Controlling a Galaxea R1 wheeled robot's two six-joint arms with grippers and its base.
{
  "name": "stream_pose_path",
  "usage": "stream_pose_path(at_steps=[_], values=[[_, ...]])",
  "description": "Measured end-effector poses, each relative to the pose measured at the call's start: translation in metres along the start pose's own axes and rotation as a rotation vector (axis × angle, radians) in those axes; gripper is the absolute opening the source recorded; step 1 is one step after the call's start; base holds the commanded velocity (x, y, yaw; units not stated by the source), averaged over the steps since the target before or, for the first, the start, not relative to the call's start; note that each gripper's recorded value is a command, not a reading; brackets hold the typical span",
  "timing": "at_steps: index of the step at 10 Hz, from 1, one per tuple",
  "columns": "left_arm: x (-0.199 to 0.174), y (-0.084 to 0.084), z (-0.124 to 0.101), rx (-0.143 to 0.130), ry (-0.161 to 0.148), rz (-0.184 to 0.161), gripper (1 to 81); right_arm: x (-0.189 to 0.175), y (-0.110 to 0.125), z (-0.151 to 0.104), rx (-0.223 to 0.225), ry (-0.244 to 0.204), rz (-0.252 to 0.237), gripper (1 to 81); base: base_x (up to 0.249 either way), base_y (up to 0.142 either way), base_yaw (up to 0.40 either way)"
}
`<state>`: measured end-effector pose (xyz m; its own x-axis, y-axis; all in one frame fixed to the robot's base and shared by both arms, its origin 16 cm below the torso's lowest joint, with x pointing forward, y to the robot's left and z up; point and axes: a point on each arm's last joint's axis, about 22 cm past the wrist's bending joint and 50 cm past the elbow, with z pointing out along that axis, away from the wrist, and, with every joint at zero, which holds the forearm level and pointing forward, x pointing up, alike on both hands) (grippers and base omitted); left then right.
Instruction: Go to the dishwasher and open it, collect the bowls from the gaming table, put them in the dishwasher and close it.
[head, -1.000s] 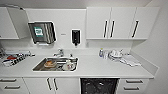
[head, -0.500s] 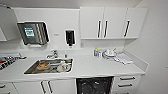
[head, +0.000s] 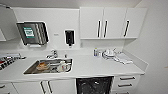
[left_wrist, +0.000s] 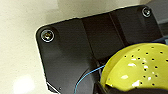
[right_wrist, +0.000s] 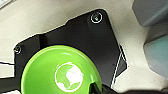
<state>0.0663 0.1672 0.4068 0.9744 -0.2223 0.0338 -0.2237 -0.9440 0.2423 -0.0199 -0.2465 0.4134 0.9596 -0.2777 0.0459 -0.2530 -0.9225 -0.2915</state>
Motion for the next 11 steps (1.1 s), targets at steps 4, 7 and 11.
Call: stream_pose_path(at_steps=[4,7,11], values=[[-0.001,0.005,-0.001,-0.045,0.026,0.000,1.0,0.010,0.014,-0.010,0.018,0.019,0.002,1.0,0.000,0.000,0.000],[-0.002,0.005,-0.010,-0.113,0.053,0.000,1.0,0.016,0.021,-0.028,0.070,0.018,0.012,1.0,0.000,0.000,0.000],[-0.032,-0.020,-0.031,-0.155,0.053,-0.012,1.0,0.025,0.064,-0.058,0.053,0.020,0.020,1.0,0.000,0.000,0.000]])
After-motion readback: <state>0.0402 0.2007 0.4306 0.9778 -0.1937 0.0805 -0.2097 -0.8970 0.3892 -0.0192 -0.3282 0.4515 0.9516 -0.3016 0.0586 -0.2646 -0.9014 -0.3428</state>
